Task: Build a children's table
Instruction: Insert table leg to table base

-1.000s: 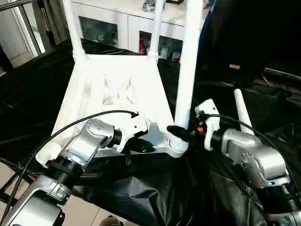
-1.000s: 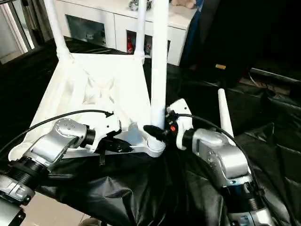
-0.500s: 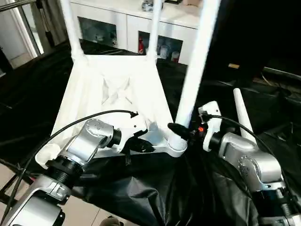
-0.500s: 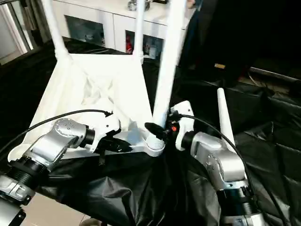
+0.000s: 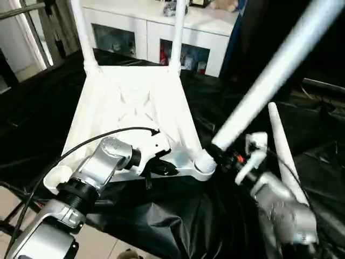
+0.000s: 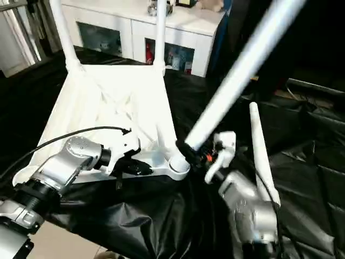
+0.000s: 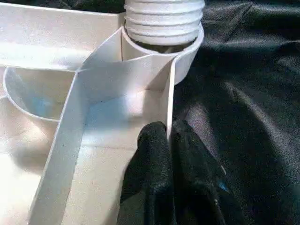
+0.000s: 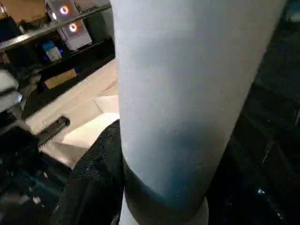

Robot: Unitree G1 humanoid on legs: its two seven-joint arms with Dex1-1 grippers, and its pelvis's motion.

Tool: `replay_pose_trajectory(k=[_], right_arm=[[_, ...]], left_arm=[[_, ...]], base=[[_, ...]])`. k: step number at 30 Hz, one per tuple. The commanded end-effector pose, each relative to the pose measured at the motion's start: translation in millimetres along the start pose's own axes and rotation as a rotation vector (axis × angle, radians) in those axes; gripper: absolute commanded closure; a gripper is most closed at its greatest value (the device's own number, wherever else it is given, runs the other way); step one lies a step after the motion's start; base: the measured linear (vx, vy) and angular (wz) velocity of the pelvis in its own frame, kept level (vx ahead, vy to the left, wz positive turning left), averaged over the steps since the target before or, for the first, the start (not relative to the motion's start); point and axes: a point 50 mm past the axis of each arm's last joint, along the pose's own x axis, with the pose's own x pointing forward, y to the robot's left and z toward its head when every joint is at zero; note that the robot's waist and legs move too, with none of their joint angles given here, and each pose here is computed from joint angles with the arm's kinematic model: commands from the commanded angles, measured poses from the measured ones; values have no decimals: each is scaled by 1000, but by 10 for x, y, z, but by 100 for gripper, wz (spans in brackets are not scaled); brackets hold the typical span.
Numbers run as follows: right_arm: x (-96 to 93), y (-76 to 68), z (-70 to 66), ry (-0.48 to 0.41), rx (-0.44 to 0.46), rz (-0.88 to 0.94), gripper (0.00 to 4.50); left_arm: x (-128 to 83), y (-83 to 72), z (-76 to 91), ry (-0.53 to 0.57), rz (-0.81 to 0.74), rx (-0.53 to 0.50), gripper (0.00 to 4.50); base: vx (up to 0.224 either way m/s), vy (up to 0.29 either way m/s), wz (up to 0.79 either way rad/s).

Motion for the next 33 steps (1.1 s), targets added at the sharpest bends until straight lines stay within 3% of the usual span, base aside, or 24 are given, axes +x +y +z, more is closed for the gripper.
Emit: replay_pose_trajectory(k=[1,8,11,15,21,26,33], right_arm=[[-117,-62,-275,171,-74,-69,261],[-95,-57,-191,149,-166,-88,261],[-83,-58,-194,173,-208,-68,261],[-10,-55,-254,280,-299,17,261],[48,-36,-271,325,-282,96,261],[99,-67,-258,348,-205,206,261],[121,-135,-239,378,-205,312,261]], left_arm=[[-71,97,96,7,62,31,450],[-39,90,96,6,58,34,450],[-32,87,97,5,55,35,450],[-15,70,92,6,48,40,450],[0,29,84,0,28,43,450],[4,-35,110,-27,-16,57,450],[8,-96,121,-18,-67,79,450]], base=[[0,0,0],[0,0,0],[0,0,0],[0,0,0],[0,0,0],[0,0,0],[0,0,0]])
